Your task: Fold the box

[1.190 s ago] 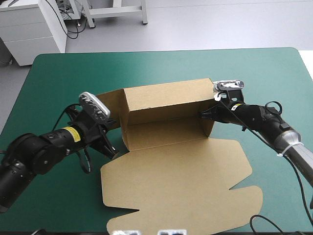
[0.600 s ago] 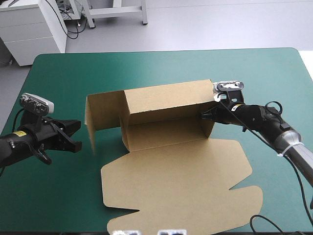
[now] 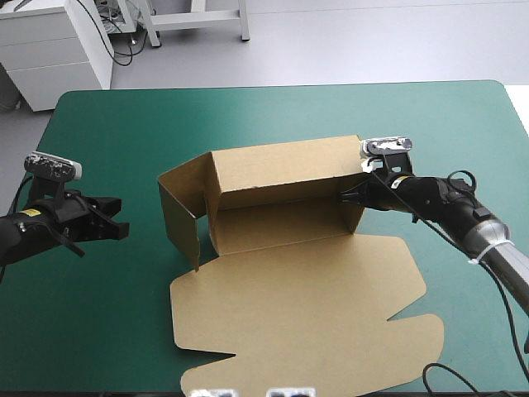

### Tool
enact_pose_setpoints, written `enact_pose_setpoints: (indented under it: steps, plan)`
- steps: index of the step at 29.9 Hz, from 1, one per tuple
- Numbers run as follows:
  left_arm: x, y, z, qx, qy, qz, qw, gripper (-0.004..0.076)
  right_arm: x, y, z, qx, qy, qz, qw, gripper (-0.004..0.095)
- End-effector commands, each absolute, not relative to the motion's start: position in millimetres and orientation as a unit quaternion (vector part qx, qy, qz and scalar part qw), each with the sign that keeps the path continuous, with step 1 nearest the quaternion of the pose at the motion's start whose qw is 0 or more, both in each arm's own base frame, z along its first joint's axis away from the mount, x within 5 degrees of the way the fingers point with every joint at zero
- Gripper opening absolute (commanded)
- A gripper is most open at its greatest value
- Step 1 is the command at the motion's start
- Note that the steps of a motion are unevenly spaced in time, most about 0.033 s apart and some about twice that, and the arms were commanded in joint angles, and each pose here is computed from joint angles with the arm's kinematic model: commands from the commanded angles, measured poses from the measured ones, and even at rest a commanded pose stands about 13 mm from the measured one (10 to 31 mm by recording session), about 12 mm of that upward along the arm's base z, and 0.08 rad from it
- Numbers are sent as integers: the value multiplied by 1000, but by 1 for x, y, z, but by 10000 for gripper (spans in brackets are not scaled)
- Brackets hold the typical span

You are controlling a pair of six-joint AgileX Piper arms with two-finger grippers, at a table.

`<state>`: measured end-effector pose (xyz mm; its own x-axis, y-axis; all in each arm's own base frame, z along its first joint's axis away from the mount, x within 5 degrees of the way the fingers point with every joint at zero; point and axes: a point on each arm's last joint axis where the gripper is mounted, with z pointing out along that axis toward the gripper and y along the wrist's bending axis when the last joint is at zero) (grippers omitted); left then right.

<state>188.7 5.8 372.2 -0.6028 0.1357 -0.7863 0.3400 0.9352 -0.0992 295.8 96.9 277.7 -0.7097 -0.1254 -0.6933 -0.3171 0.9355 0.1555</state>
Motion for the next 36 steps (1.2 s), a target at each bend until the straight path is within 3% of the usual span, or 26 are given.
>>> enact_pose_setpoints:
  steps: [1,11,25,27,32,36]
  plan:
    - [201,13,382,88,871,-144,461,15,288,96,276,-133,927,131,324,-19]
    - [213,25,375,55,874,-153,459,15,286,98,282,-110,939,148,291,-17]
    - [218,26,377,39,864,-154,477,15,272,91,369,-127,968,107,189,-15]
    - [219,27,375,39,866,-157,473,15,274,89,379,-120,966,98,209,-15]
    - [220,27,375,40,868,-158,470,15,289,92,382,-108,966,98,213,-15]
    - [219,26,374,40,868,-159,468,15,315,103,360,-98,973,112,179,-15]
